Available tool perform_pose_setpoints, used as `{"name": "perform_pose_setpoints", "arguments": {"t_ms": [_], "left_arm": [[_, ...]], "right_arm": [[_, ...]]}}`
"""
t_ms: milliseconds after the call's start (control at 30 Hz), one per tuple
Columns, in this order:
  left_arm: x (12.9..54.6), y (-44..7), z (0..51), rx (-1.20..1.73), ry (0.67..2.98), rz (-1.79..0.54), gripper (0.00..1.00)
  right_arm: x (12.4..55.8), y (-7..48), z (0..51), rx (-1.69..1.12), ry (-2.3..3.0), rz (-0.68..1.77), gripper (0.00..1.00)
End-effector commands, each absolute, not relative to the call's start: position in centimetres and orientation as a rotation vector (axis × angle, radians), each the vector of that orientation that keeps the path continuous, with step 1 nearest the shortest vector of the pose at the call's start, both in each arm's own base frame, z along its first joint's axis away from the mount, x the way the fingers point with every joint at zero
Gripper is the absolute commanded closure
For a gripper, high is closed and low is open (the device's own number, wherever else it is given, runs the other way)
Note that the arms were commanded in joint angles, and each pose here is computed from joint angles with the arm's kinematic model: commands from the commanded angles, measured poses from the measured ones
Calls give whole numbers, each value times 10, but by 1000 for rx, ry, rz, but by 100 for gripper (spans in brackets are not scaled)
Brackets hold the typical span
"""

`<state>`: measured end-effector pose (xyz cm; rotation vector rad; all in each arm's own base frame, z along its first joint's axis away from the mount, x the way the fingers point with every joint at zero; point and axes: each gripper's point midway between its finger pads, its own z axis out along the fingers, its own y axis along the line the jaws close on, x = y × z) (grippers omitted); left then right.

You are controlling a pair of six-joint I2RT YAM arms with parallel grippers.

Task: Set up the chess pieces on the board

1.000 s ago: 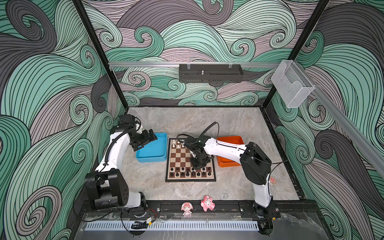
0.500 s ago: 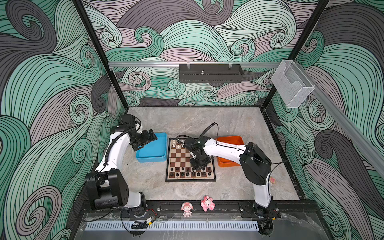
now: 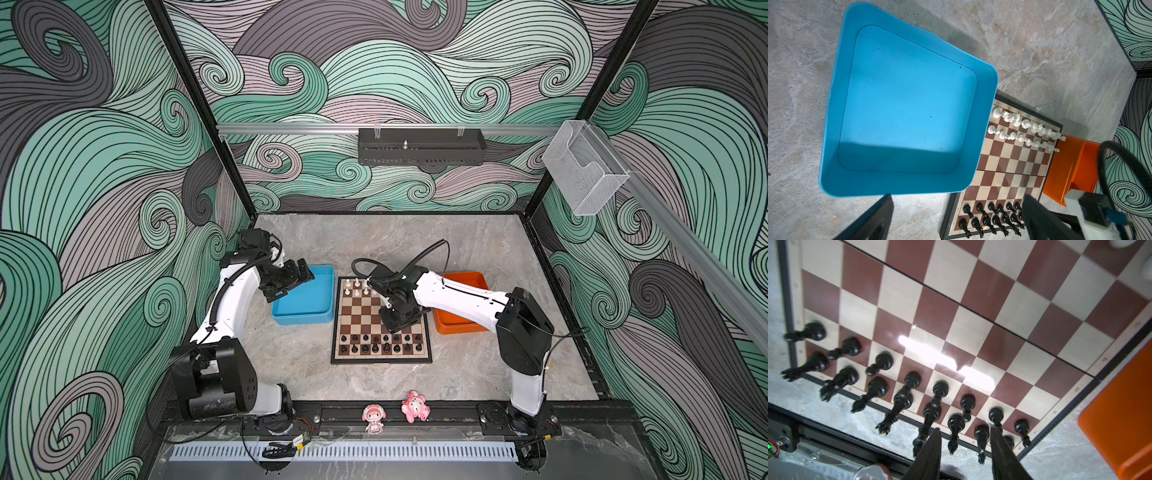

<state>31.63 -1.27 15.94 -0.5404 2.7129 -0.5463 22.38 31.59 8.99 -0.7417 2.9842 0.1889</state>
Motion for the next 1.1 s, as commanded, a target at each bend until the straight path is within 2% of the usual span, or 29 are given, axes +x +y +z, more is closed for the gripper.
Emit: {"name": "perform_pose_setpoints", "arguments": {"t_ms": [0,67,133,200,300,500,667,933,1067], "left_arm": [[325,-5,169,-557,2660,-502,1],[334,-3,174,-541,2602,-498,1],[346,-1,183,-506,2532,-495,1],[358,3,195,-466,2451,-469,1],[375,15,209,-408,2303,-382,1],[391,37,205,-226,2146,-138,1],[388,51,181,-220,2095,-16,1],[385,66,154,-282,2088,73,1],[383,72,148,-311,2078,113,1]], "right_arm": [[241,294,125,-666,2919,182,54],[253,279,140,-611,2889,197,50],[268,256,155,-543,2852,189,39],[285,224,169,-440,2815,165,22],[305,176,187,-268,2750,153,1],[324,101,204,48,2586,176,1],[326,55,201,211,2506,132,1],[325,21,191,244,2433,-13,1],[326,14,186,165,2379,-79,1]]}}
